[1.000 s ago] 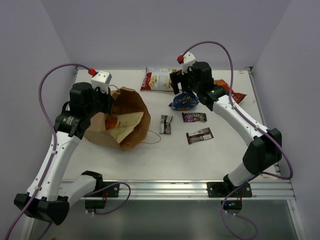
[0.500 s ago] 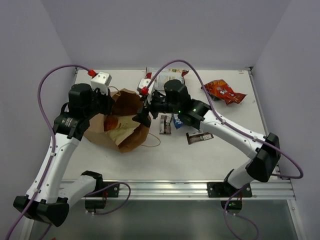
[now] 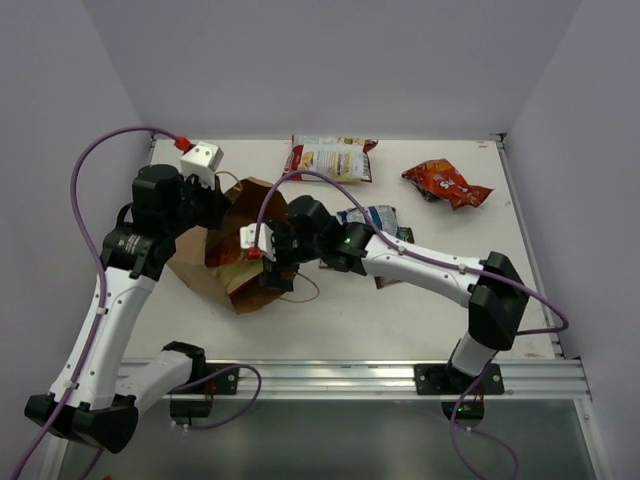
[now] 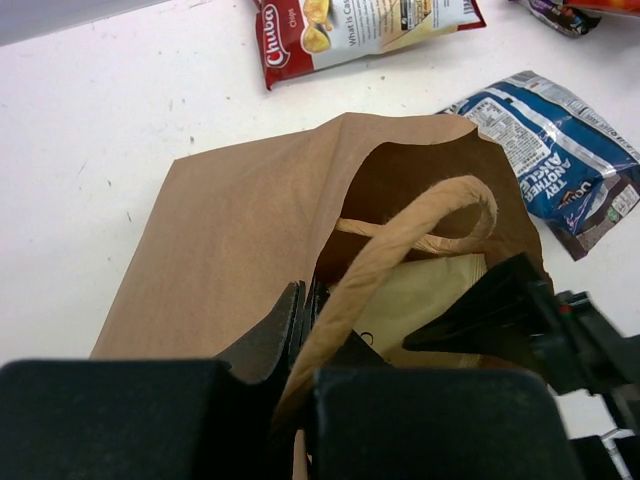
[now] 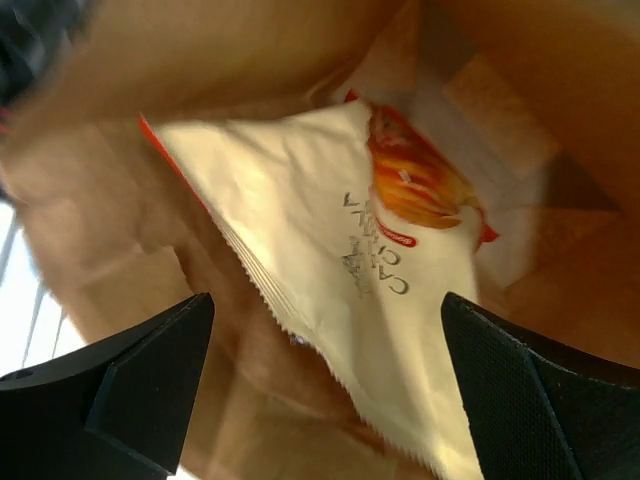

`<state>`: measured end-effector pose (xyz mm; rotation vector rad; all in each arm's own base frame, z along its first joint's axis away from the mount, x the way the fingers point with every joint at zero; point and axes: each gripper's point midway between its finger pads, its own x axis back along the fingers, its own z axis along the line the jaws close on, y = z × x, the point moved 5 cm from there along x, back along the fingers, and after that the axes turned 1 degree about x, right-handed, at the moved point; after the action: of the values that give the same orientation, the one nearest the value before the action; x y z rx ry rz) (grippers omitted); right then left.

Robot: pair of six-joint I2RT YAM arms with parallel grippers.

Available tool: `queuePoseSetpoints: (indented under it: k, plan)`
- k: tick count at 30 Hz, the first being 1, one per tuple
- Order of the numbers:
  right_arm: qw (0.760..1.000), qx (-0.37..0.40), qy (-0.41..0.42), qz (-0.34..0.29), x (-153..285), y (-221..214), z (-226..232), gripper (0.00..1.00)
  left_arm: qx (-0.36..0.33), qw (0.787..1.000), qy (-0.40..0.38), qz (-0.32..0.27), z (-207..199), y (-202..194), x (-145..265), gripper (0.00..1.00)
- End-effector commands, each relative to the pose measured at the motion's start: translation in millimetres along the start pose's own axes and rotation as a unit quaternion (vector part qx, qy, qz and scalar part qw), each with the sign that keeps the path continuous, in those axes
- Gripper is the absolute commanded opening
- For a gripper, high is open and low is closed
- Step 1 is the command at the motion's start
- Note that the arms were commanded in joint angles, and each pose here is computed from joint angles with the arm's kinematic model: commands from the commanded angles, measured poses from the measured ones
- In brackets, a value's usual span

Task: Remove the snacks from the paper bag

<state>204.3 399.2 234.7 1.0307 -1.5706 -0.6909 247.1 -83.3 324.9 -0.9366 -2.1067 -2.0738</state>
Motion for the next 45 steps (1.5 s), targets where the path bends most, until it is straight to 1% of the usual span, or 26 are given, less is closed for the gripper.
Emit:
queuePoseSetpoints:
  k: [1, 2, 5, 8, 9, 10, 11, 12, 13, 14, 15, 16, 19, 20, 22, 23, 28, 29, 33, 36, 37, 38, 42, 45]
  plan:
    - [0.998, 0.049, 0.001, 0.029, -13.9, -6.3, -3.0, 0.99, -0.021, 0.999, -0.022, -0.040, -7.0, 24.3, 12.0, 0.00]
    - [0.998, 0.054, 0.002, 0.029, -17.2, -2.0, -3.0, 0.98, -0.022, 0.999, -0.022, -0.040, -7.0, 24.5, 12.3, 0.00]
    - [0.997, 0.058, 0.012, 0.044, -32.3, -10.0, 0.3, 0.97, -0.021, 0.999, -0.031, -0.036, -9.2, 22.9, 11.4, 0.00]
    - [0.997, 0.054, 0.025, 0.053, -44.7, -15.4, 4.2, 0.86, -0.020, 0.999, -0.037, -0.032, -10.2, 20.0, 8.8, 0.00]
    - [0.997, 0.052, 0.028, 0.054, -47.5, -16.8, 4.2, 0.71, -0.019, 0.999, -0.040, -0.029, -10.6, 18.0, 7.2, 0.00]
    - [0.997, 0.052, 0.029, 0.050, -47.6, -13.7, 3.7, 0.60, -0.018, 0.999, -0.040, -0.026, -10.6, 16.5, 5.9, 0.00]
    - [0.997, 0.049, 0.031, 0.045, -46.7, -10.5, 4.1, 0.47, -0.017, 0.999, -0.038, -0.025, -9.7, 15.0, 5.3, 0.00]
    - [0.997, 0.051, 0.030, 0.039, -44.9, -6.0, 3.2, 0.19, -0.017, 0.999, -0.036, -0.020, -8.8, 11.7, 2.8, 0.00]
    - [0.998, 0.055, 0.025, 0.028, -38.1, 4.4, 1.3, 0.09, -0.016, 0.999, -0.032, -0.020, -7.8, 10.5, 2.9, 0.00]
    - [0.998, 0.056, 0.023, 0.023, -34.2, 10.4, 0.4, 0.01, -0.015, 1.000, -0.020, -0.018, -4.3, 8.9, 1.7, 0.00]
    - [0.998, 0.057, 0.023, 0.018, -28.4, 17.0, 0.9, 0.00, -0.014, 1.000, -0.014, -0.016, -2.8, 7.3, 1.0, 0.00]
    - [0.998, 0.064, 0.013, 0.003, -15.7, 31.3, -1.7, 0.00, -0.012, 1.000, -0.003, -0.013, 0.1, 5.0, -0.4, 0.00]
    - [0.997, 0.078, -0.007, -0.020, 7.6, 52.6, -2.9, 0.00, -0.009, 1.000, 0.017, -0.008, 5.3, 1.6, -3.1, 0.00]
    - [0.995, 0.088, -0.023, -0.037, 25.7, 67.4, -4.0, 0.00, -0.008, 1.000, 0.029, -0.006, 9.0, 0.2, -4.1, 0.00]
    - [0.994, 0.095, -0.045, -0.043, 42.7, 74.5, -5.1, 0.00, -0.007, 0.999, 0.040, 0.001, 12.5, -4.6, -7.5, 0.00]
    - [0.991, 0.105, -0.060, -0.058, 60.6, 86.3, -4.7, 0.00, -0.007, 0.999, 0.053, 0.002, 15.8, -5.5, -8.0, 0.00]
    - [0.983, 0.120, -0.115, -0.077, 108.5, 104.3, -4.4, 0.00, -0.003, 0.996, 0.090, 0.019, 27.2, -17.6, -17.8, 0.00]
    - [0.982, 0.122, -0.123, -0.082, 116.2, 106.7, -4.5, 0.00, -0.001, 0.993, 0.114, 0.022, 33.6, -20.2, -19.5, 0.00]
    - [0.972, 0.115, -0.172, -0.114, 164.1, 124.2, -6.2, 0.00, 0.006, 0.988, 0.149, 0.046, 44.4, -32.1, -32.4, 0.00]
    - [0.962, 0.094, -0.223, -0.130, 198.4, 130.8, -20.0, 0.00, 0.011, 0.984, 0.169, 0.054, 50.3, -35.9, -39.3, 0.00]
    - [0.957, 0.081, -0.248, -0.129, 212.4, 127.6, -32.6, 0.00, 0.013, 0.983, 0.174, 0.056, 51.7, -36.6, -40.7, 0.00]
    - [0.955, 0.062, -0.255, -0.137, 220.4, 127.8, -36.6, 0.00, 0.014, 0.981, 0.185, 0.063, 54.8, -37.6, -43.3, 0.00]
    - [0.932, 0.026, -0.337, -0.128, 257.8, 117.2, -69.7, 0.00, 0.021, 0.975, 0.209, 0.070, 60.6, -37.4, -46.8, 0.00]
    - [0.925, 0.007, -0.366, -0.101, 255.6, 102.5, -92.2, 0.00, 0.026, 0.973, 0.219, 0.068, 62.1, -33.3, -45.4, 0.00]
